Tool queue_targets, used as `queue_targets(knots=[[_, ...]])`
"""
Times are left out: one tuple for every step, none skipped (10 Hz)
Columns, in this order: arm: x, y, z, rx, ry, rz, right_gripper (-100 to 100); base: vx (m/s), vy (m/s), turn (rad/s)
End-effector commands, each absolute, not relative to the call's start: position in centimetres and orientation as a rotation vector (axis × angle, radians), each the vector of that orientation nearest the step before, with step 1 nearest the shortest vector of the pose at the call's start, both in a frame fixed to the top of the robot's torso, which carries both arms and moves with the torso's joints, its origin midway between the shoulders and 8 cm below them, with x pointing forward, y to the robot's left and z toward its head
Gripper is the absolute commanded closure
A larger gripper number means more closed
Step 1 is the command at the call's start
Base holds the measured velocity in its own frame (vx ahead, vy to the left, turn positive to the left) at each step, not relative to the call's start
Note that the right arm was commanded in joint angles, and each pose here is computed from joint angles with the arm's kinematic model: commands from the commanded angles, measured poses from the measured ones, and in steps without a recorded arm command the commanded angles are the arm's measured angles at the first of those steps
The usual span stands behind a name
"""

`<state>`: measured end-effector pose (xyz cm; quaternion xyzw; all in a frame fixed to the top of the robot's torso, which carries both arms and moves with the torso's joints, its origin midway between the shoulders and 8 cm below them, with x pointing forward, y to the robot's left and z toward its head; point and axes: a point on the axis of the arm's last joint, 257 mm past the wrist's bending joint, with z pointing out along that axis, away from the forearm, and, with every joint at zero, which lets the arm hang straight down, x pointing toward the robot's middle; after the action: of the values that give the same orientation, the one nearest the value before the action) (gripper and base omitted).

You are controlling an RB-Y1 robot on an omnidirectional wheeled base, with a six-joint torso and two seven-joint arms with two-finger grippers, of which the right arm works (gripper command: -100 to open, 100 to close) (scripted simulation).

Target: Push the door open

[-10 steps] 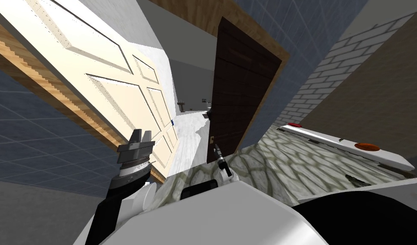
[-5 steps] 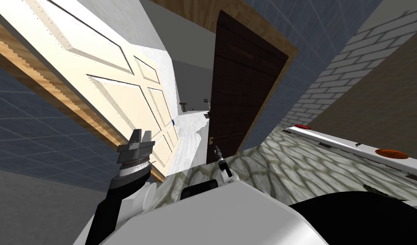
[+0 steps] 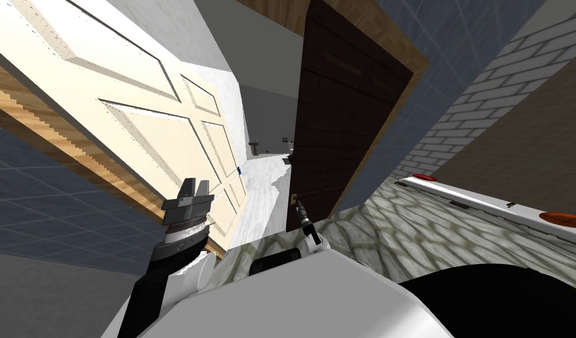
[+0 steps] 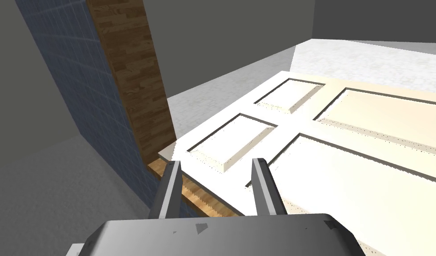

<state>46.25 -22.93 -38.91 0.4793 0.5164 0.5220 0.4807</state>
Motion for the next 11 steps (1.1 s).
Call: queue_targets(knots=[[46.24, -23.03, -38.98, 1.172, 1.255, 1.27, -100, 0.201, 0.0, 0.04], [46.22, -23.09, -39.03, 1.174, 1.253, 1.267, -100, 0.195, 0.003, 0.031], [46.21, -23.14, -39.08, 1.176, 1.25, 1.265, -100, 0.201, -0.011, 0.031], [46.19, -23.19, -39.13, 1.178, 1.248, 1.263, -100, 0.198, 0.017, 0.038], [46.21, -23.15, -39.1, 1.177, 1.25, 1.265, -100, 0.085, 0.013, 0.002], [46.21, -23.15, -39.1, 1.177, 1.25, 1.265, 100, -0.017, -0.003, -0.01], [46.21, -23.15, -39.1, 1.177, 1.25, 1.265, 100, -0.034, -0.004, 0.013], [46.21, -23.15, -39.1, 1.177, 1.25, 1.265, 100, -0.021, -0.005, 0.005], [46.21, -23.15, -39.1, 1.177, 1.25, 1.265, 100, -0.012, -0.002, -0.002], [46.21, -23.15, -39.1, 1.177, 1.25, 1.265, 100, 0.0, 0.0, 0.0], [46.21, -23.15, -39.1, 1.177, 1.25, 1.265, 100, 0.0, 0.0, 0.0]])
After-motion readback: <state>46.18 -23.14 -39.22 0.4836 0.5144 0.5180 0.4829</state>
